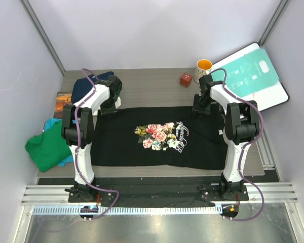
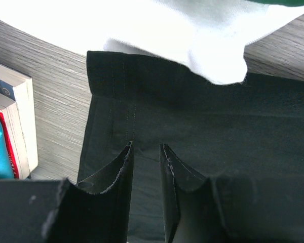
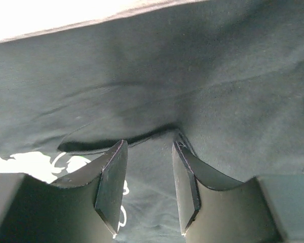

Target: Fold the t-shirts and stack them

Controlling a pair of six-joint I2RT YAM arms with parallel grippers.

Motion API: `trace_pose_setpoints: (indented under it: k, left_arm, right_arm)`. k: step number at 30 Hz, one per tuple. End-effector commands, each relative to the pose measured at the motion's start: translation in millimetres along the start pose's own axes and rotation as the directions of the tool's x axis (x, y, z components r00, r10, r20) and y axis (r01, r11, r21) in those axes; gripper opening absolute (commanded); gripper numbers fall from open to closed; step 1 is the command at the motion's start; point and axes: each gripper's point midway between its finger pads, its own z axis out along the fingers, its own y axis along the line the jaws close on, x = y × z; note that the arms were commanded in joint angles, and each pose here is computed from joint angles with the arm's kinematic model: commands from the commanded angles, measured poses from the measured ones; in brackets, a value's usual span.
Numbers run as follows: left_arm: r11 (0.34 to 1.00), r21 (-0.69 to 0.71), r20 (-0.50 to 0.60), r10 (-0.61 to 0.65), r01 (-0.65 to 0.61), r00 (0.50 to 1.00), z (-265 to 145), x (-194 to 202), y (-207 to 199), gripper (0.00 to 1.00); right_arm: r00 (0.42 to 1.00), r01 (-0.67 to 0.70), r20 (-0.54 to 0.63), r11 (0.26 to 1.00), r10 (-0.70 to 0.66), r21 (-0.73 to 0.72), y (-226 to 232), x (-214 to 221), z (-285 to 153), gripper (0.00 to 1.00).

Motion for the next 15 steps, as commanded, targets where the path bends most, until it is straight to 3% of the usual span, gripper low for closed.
trace_pose_setpoints:
  k: [1, 7, 15]
  left_arm:
    - [1.000, 0.023, 0.049, -0.013, 0.012, 0.999, -14.3, -14.4, -0.6, 0.27]
    - [1.000, 0.024, 0.042, -0.012, 0.011, 0.999, -11.7, -11.5, -1.2, 0.27]
    - [0.999, 0.035, 0.032, -0.009, 0.008, 0.999, -10.1, -9.6, -3.7, 0.27]
  right_arm:
    - [1.000, 0.008, -0.008, 1.000, -0.008, -0.006, -1.0, -1.7, -2.0, 0.46]
    - [1.000, 0.015, -0.002, 1.000, -0.015, 0.019, -9.6, -0.1, -4.6, 0.43]
    - [0.998, 0.003, 0.057, 1.000, -0.005, 0.031, -15.2, -13.0, -13.8, 0.47]
